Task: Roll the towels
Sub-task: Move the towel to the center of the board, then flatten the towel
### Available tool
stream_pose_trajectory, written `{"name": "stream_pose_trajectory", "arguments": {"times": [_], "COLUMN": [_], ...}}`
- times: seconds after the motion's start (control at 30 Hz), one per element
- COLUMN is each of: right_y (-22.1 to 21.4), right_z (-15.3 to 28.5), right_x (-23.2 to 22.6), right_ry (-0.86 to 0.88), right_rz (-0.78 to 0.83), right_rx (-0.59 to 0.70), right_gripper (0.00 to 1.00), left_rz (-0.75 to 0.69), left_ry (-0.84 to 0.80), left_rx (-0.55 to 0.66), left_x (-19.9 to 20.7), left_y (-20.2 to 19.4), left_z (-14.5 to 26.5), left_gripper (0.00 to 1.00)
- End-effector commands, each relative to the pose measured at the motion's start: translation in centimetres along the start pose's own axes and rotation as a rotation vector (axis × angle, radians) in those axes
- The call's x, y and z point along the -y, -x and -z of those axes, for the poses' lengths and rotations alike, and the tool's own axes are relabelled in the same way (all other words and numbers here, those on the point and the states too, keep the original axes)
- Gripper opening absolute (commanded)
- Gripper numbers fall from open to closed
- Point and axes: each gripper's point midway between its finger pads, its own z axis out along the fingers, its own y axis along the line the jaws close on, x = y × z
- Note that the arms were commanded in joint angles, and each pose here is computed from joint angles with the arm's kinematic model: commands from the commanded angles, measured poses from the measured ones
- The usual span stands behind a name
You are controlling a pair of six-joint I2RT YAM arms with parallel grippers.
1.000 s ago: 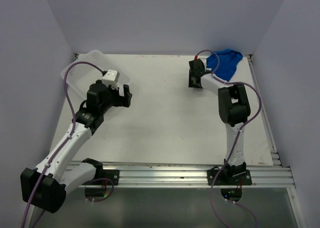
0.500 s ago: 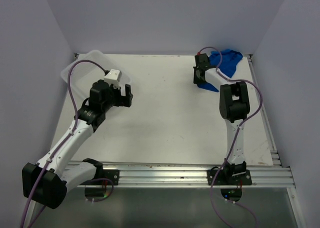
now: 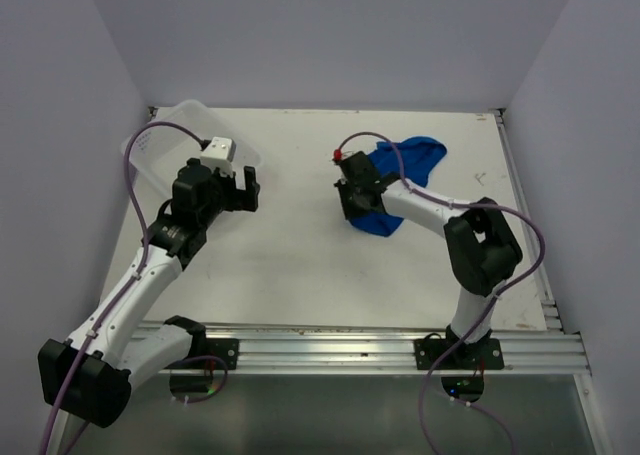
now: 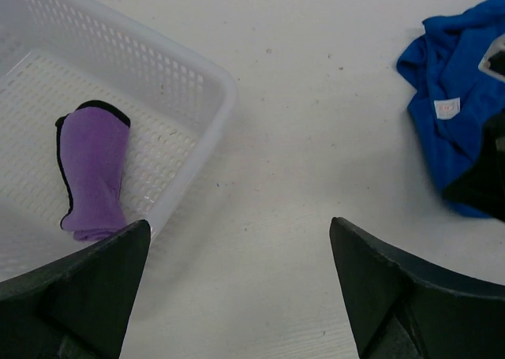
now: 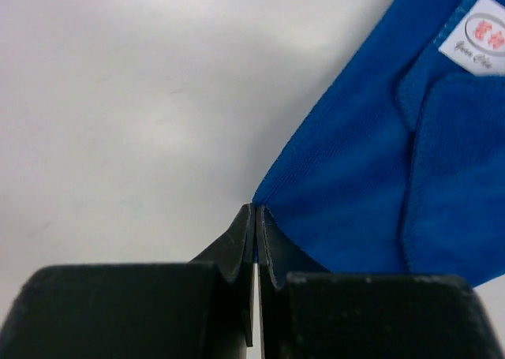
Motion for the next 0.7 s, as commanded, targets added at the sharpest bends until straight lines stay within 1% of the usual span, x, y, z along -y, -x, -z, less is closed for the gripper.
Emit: {"name": "stream_pose_trajectory", "arguments": {"times": [0.0, 0.03, 0.1, 0.17, 0.2, 0.23, 0.27, 0.3, 0.33, 0.43, 0.47, 0.53, 0.57, 0.6, 0.67], "right_y": [-1.3, -3.2, -4.4, -5.7, -6.0, -6.3, -6.1, -6.4, -5.6, -4.9, -4.2, -3.5, -3.3, -3.2, -3.3], "right_z": [4.0, 4.5, 5.5, 7.0, 7.7, 8.5, 8.9, 8.9, 10.2, 11.4, 12.6, 13.1, 13.7, 13.6, 13.0], "right_x": [-8.5, -11.5, -15.1, -19.0, -20.2, -21.0, -21.2, -20.6, -20.3, -18.6, -18.1, -16.8, -16.1, -15.7, -14.6], "right_ry": [0.166, 0.214, 0.299, 0.402, 0.441, 0.468, 0.481, 0.463, 0.469, 0.416, 0.412, 0.355, 0.335, 0.311, 0.246], "right_rz": [0.037, 0.080, 0.064, 0.103, 0.100, 0.105, 0.097, 0.081, 0.074, 0.076, 0.069, 0.061, 0.063, 0.063, 0.067], "right_rx": [0.053, 0.034, 0.028, 0.028, 0.021, 0.021, 0.032, 0.033, 0.071, 0.117, 0.147, 0.193, 0.209, 0.216, 0.211], "right_gripper": [0.00, 0.00, 0.00, 0.01, 0.32, 0.41, 0.45, 0.52, 0.54, 0.55, 0.55, 0.52, 0.50, 0.40, 0.33], "left_rz": [-0.003, -0.004, -0.005, -0.005, -0.005, -0.005, -0.005, -0.003, -0.001, 0.014, 0.021, 0.058, 0.074, 0.113, 0.158], "left_ry": [0.056, 0.058, 0.062, 0.068, 0.069, 0.071, 0.076, 0.081, 0.080, 0.066, 0.062, 0.022, -0.001, -0.018, -0.068], "left_rx": [0.061, 0.067, 0.066, 0.067, 0.069, 0.064, 0.063, 0.059, 0.058, 0.063, 0.063, 0.055, 0.046, 0.017, -0.019], "left_x": [-1.0, -1.0, -1.1, -1.2, -1.2, -1.3, -1.4, -1.4, -1.4, -1.1, -1.0, -0.2, 0.3, 0.7, 1.7], "left_y": [1.5, 1.5, 1.4, 1.4, 1.5, 1.3, 1.3, 1.1, 1.1, 1.2, 1.1, 0.9, 0.7, -0.3, -1.7], "left_z": [0.5, 0.6, 0.6, 0.6, 0.6, 0.5, 0.5, 0.5, 0.5, 0.5, 0.5, 0.5, 0.5, 0.5, 0.5], "left_gripper": [1.00, 1.00, 1.00, 1.00, 1.00, 0.99, 1.00, 1.00, 1.00, 1.00, 1.00, 1.00, 1.00, 1.00, 1.00]}}
